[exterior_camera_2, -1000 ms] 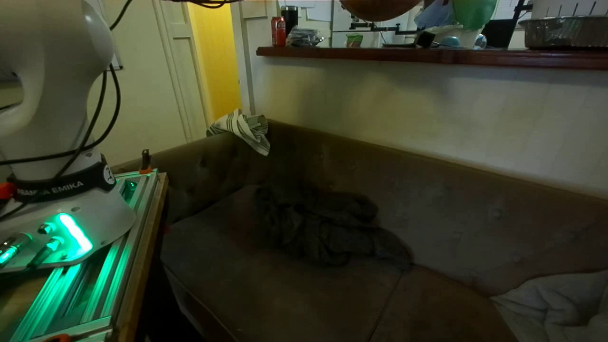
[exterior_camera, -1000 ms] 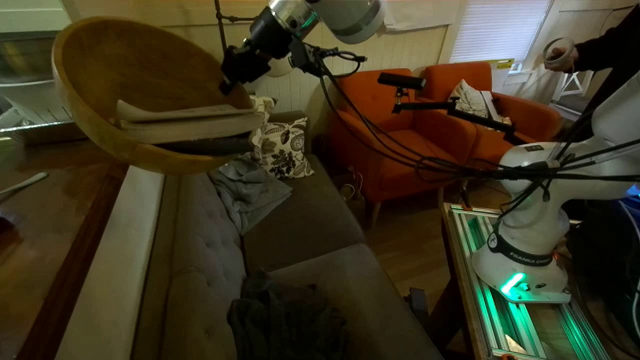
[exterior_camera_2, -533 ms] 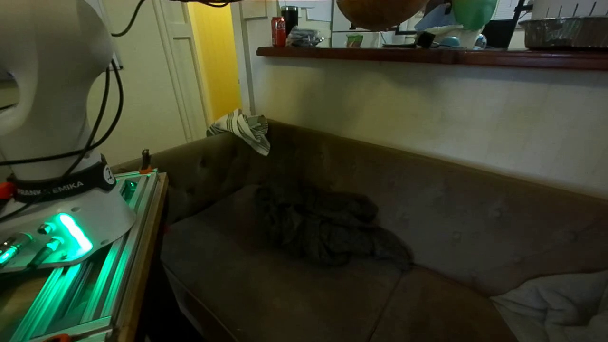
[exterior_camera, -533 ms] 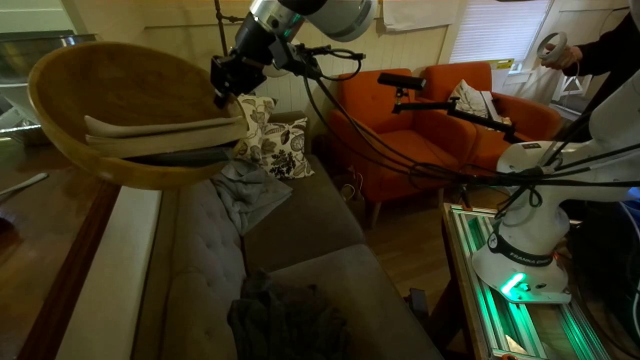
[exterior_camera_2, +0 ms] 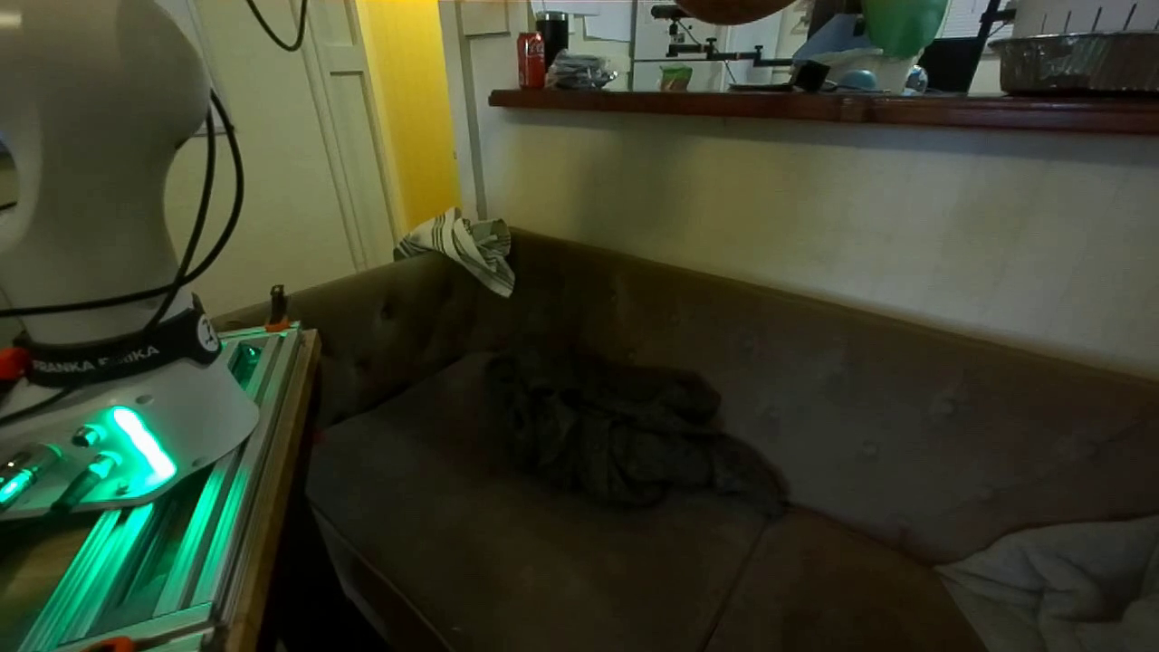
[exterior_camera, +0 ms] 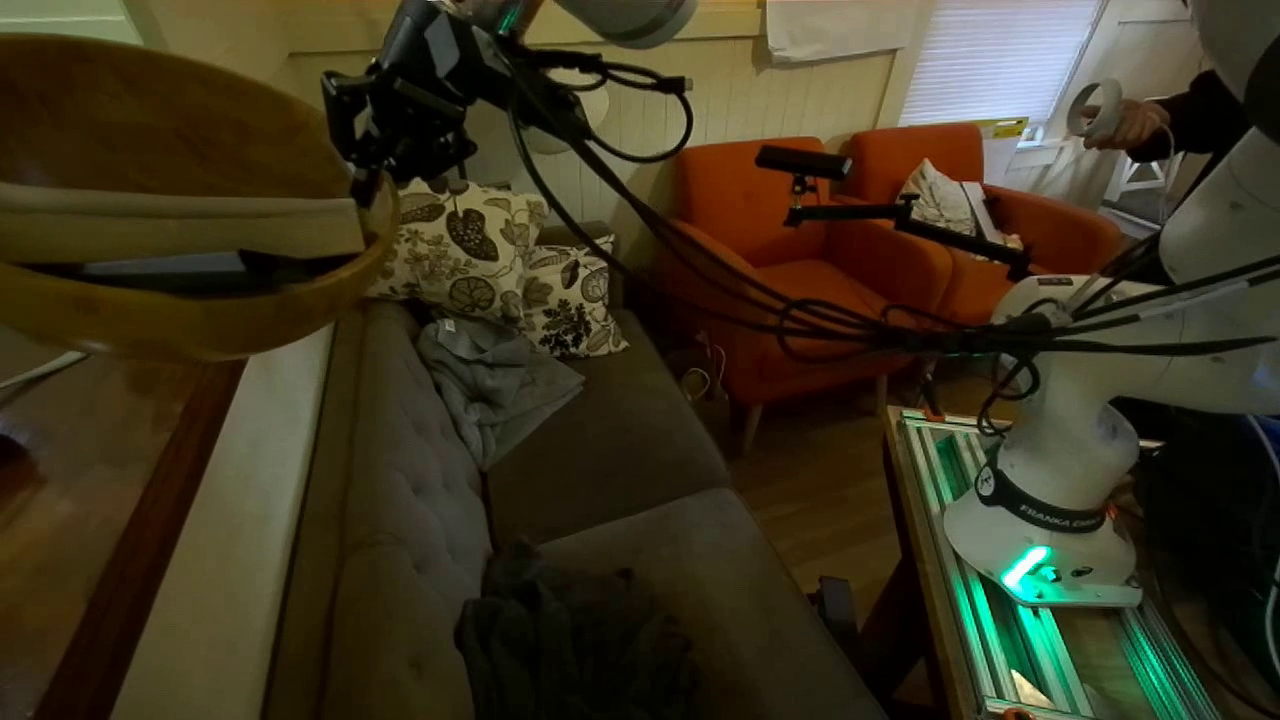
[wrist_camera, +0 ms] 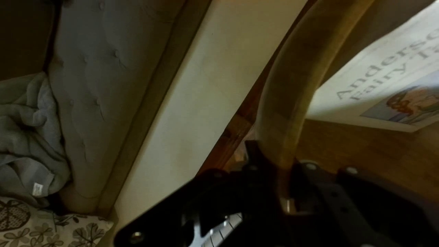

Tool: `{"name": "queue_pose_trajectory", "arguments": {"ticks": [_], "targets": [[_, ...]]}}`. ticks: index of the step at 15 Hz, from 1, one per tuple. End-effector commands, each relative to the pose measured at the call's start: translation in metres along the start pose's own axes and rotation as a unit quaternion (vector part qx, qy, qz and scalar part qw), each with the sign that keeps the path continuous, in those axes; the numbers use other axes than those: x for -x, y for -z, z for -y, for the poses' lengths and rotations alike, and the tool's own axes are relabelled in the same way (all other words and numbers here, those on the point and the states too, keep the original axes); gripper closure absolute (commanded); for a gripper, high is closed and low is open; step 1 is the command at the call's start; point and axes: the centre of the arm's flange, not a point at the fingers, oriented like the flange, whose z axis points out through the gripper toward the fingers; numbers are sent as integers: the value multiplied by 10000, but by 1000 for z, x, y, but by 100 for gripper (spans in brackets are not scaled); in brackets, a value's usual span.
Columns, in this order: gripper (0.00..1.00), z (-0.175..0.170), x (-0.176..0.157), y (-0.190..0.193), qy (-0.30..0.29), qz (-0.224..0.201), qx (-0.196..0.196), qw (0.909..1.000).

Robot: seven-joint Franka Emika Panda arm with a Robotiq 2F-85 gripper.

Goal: Pick the bowl and put it on the shelf

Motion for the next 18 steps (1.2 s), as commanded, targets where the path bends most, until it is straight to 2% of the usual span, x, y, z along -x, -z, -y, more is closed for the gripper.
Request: {"name": "queue_pose_trajectory", "arguments": {"ticks": [1,2,3,4,7,18], "targets": [[96,51,-43,9,-487,209,-639,9965],[96,58,-45,6,-457,298,-733,9958],[96,19,-4,-9,-190,189,-156,9995],[86,22,-5,-13,-105,212,-112,9997],[86,12,6,-34,64,310,251,9992],[86,10,8,-37,65,298,252,9992]]}}
